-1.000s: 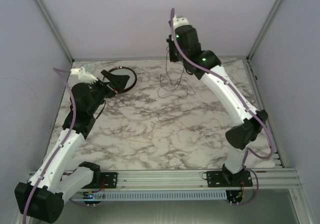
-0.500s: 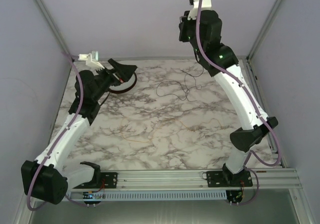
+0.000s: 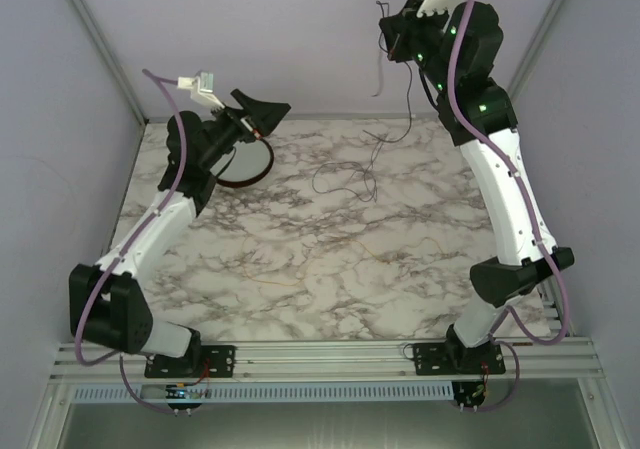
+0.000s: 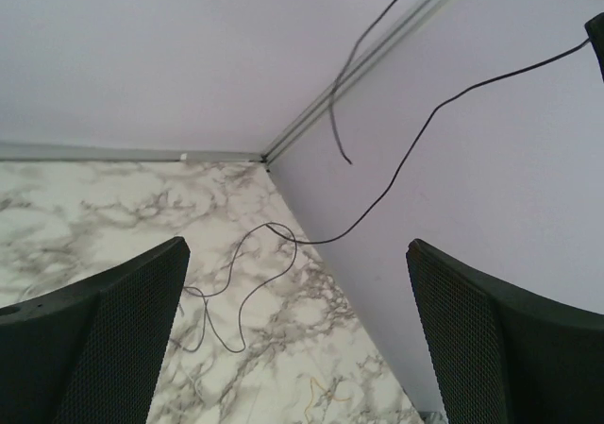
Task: Zip-tie the wires
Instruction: Untie the cable at the center of the board.
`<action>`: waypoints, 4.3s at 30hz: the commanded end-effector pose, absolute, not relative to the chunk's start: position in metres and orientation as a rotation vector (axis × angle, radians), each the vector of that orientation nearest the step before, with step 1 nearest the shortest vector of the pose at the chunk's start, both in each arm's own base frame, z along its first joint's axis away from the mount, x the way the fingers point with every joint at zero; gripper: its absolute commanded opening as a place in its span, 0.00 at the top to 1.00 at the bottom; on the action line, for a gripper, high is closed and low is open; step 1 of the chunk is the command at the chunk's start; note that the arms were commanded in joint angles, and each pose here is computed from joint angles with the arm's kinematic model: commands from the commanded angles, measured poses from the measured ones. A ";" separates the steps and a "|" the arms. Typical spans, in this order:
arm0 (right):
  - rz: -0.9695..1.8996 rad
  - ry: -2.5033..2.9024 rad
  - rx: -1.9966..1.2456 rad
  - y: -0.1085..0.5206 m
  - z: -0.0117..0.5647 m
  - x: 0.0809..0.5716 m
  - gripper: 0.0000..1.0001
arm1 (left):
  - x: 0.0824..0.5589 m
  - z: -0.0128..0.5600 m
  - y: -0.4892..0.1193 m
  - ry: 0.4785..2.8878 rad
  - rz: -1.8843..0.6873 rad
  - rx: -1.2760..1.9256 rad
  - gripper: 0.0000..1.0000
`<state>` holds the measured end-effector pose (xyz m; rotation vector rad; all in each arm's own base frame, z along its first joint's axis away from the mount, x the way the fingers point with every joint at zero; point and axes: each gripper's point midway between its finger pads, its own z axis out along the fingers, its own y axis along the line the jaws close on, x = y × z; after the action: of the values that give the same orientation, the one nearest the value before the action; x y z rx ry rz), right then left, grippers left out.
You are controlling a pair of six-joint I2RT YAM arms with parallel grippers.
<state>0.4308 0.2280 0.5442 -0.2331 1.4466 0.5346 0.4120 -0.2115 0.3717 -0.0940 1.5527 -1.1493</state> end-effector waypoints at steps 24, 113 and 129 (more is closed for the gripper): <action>0.805 1.392 -0.359 0.245 0.559 0.388 1.00 | 0.497 0.371 -0.366 1.347 -1.300 0.361 0.00; 0.475 1.982 -0.439 0.265 0.166 0.433 0.24 | 0.441 0.431 -0.113 1.859 -0.006 0.027 1.00; 0.415 1.990 -0.357 0.269 0.131 0.478 0.70 | 0.415 0.474 -0.076 1.795 -0.035 -0.032 1.00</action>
<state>0.4440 0.2629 0.0995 -0.4302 2.1163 0.4039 0.4372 -0.0868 0.4496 -0.0321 1.8344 -0.0065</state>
